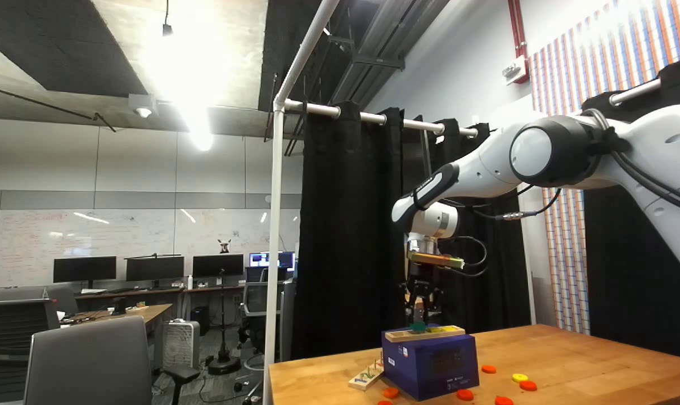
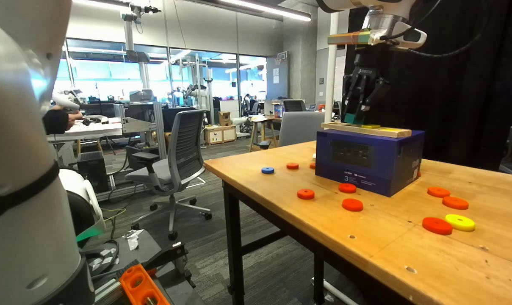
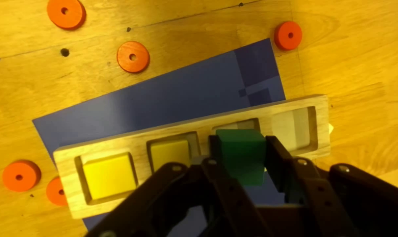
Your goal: Put the green block on the wooden surface
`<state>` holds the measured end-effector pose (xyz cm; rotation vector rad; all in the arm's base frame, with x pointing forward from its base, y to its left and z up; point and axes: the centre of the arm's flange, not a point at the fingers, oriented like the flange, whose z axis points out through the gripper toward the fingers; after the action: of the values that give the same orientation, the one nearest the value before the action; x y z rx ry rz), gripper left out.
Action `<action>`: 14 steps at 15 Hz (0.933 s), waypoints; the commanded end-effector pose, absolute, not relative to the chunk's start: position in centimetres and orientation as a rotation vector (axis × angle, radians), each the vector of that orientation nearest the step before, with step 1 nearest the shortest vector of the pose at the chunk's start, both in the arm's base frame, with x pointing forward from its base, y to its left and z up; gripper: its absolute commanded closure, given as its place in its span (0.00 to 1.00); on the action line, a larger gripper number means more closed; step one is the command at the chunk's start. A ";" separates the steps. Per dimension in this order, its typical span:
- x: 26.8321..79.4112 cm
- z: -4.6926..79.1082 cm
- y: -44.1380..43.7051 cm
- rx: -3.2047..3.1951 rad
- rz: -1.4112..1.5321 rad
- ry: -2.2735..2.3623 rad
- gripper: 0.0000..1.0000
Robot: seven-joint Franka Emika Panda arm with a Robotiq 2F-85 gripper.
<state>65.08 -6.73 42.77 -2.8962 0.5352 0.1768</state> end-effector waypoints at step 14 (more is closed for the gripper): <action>63.9 44.8 -5.9 -2.884 0.221 0.540 0.00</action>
<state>64.62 -6.39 42.68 -2.8927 0.5251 0.2323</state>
